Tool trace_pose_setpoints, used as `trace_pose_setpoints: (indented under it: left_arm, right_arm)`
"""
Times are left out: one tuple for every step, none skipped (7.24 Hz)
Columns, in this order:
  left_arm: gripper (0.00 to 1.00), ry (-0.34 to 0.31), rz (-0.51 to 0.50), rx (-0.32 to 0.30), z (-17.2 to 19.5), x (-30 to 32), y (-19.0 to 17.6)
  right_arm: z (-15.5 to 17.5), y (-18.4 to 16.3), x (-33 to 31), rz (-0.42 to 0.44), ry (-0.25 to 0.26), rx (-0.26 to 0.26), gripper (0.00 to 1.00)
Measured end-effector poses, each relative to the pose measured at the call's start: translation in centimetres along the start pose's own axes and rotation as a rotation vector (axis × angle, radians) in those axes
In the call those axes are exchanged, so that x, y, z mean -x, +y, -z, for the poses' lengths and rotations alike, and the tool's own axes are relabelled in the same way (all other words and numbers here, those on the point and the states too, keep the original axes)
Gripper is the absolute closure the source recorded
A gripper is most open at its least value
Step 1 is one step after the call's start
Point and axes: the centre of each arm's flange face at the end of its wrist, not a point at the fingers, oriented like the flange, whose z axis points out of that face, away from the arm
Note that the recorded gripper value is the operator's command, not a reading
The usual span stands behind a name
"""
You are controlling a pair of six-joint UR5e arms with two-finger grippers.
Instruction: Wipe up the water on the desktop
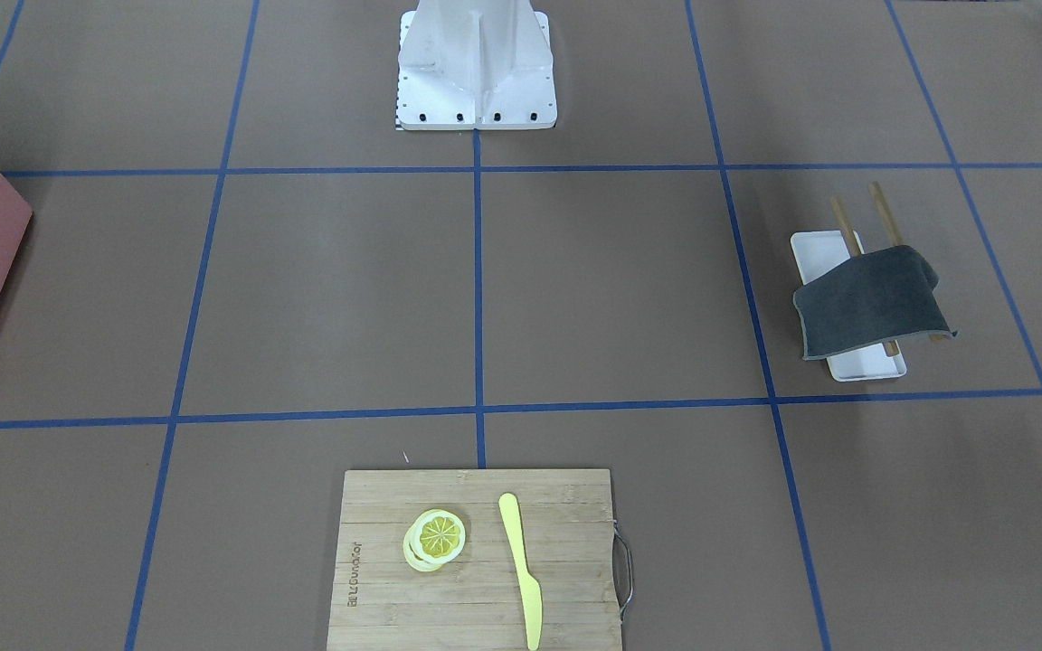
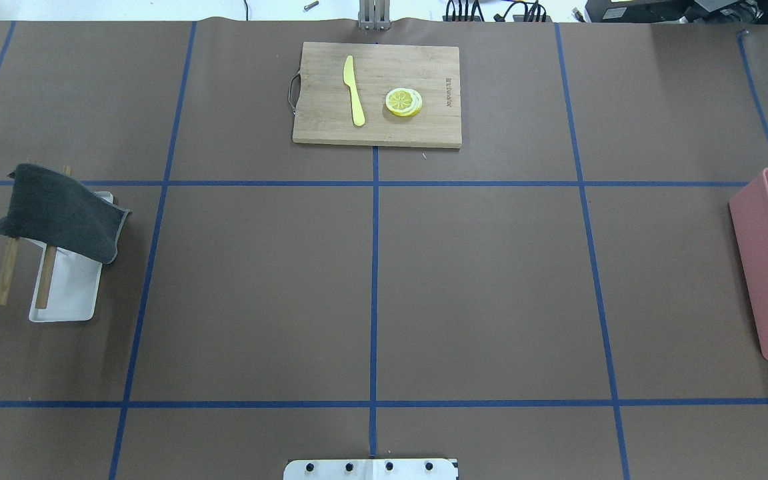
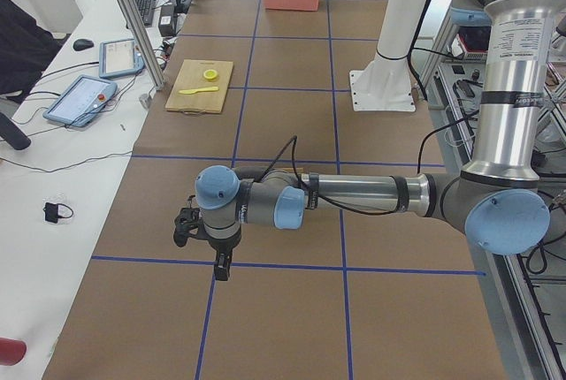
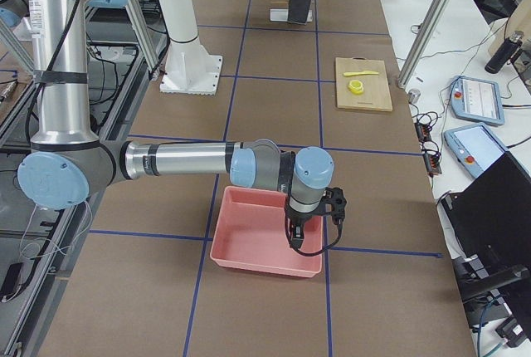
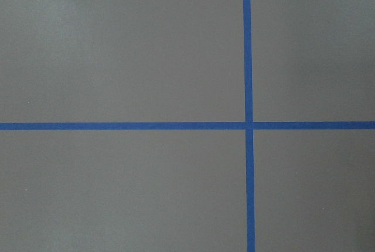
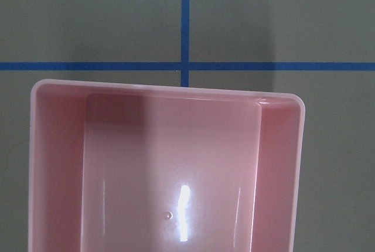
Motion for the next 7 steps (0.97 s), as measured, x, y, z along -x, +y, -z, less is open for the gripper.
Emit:
trace_pose_setpoints:
  left_arm:
    - [0.02,0.002,0.0,-0.01,0.0,-0.1,0.0]
    - [0.02,0.004,0.007,-0.023,0.5,-0.5,-0.2]
    - [0.02,0.01,0.013,-0.047,1.5,-1.6,-0.6]
    - [0.02,0.039,0.034,-0.075,2.6,-2.9,-0.9]
    - [0.02,0.095,0.07,-0.1,3.7,-4.6,-1.1]
    - [0.02,0.15,0.114,-0.113,4.0,-7.3,-1.4]
    - [0.02,0.189,0.155,-0.105,3.2,-10.8,-1.5]
  right_arm:
    - [0.1,-0.1,0.2,0.003,-0.008,-0.004,0.0]
    - [0.2,-0.3,0.4,0.005,-0.022,-0.008,0.0]
    - [0.2,-0.3,0.6,0.005,-0.042,-0.01,0.0]
    - [0.1,-0.2,0.7,0.004,-0.064,-0.009,0.0]
    - [-0.2,-0.1,0.7,0.009,-0.079,-0.012,0.0]
    - [-0.3,-0.1,0.6,0.02,-0.086,-0.022,0.0]
    - [-0.3,0.0,0.6,0.027,-0.088,-0.028,0.0]
